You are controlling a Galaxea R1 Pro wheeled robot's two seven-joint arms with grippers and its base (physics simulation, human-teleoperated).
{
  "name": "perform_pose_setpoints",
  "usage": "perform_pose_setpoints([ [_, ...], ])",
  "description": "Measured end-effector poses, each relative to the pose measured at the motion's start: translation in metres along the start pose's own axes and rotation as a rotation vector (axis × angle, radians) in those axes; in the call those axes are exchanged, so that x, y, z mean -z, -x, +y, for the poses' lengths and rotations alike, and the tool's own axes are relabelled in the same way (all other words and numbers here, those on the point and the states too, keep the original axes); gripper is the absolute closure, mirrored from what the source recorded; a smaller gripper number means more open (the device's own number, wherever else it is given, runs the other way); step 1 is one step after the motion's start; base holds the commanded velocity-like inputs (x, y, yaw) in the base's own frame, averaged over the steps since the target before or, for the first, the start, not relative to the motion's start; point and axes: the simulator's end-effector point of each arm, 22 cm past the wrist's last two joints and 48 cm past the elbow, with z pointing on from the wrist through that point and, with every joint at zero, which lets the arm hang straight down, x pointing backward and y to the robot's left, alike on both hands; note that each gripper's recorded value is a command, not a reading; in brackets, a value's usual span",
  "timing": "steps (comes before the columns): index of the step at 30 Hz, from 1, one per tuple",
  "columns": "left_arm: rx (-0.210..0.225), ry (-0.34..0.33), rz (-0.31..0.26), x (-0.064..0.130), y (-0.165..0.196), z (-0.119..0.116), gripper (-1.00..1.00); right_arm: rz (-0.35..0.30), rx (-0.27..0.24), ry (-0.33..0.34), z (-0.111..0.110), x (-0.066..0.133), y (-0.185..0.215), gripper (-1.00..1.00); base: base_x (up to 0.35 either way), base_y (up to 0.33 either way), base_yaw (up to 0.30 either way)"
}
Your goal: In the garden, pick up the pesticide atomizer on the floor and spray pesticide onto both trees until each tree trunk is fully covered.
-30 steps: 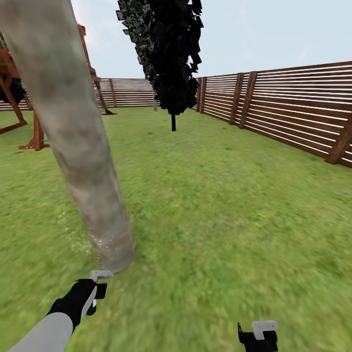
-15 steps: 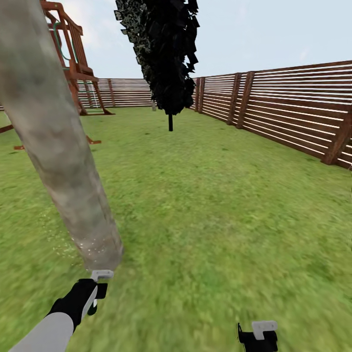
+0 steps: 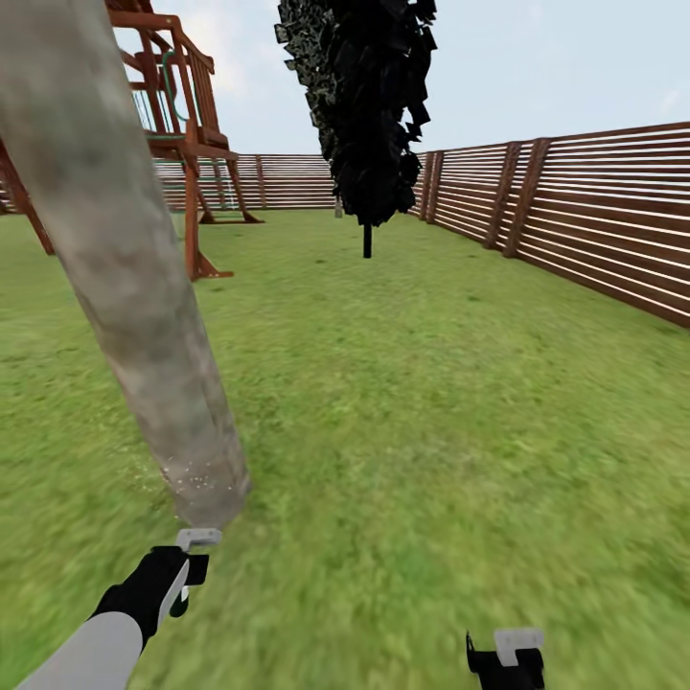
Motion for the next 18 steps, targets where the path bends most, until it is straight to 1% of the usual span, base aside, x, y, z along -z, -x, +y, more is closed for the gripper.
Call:
perform_pose_setpoints([
  [3, 0.000, 0.001, -0.002, 0.0002, 0.0010, 0.0004, 1.00, 0.000, 0.000, 0.000, 0.0000, 0.0000, 0.0000, -1.00, 0.137, -0.248, 0.240],
  [9, 0.002, 0.002, -0.006, 0.0007, 0.0028, 0.0009, 1.00, 0.000, 0.000, 0.000, 0.0000, 0.0000, 0.0000, -1.00, -0.053, -0.274, 0.039],
  [13, 0.002, 0.002, -0.009, 0.0010, 0.0041, 0.0013, 1.00, 0.000, 0.000, 0.000, 0.0001, 0.0000, 0.0000, -1.00, -0.027, -0.276, 0.244],
  [18, 0.002, 0.002, -0.011, 0.0011, 0.0045, 0.0013, 1.00, 0.000, 0.000, 0.001, 0.0001, 0.0000, 0.0000, -1.00, 0.095, -0.276, 0.277],
])
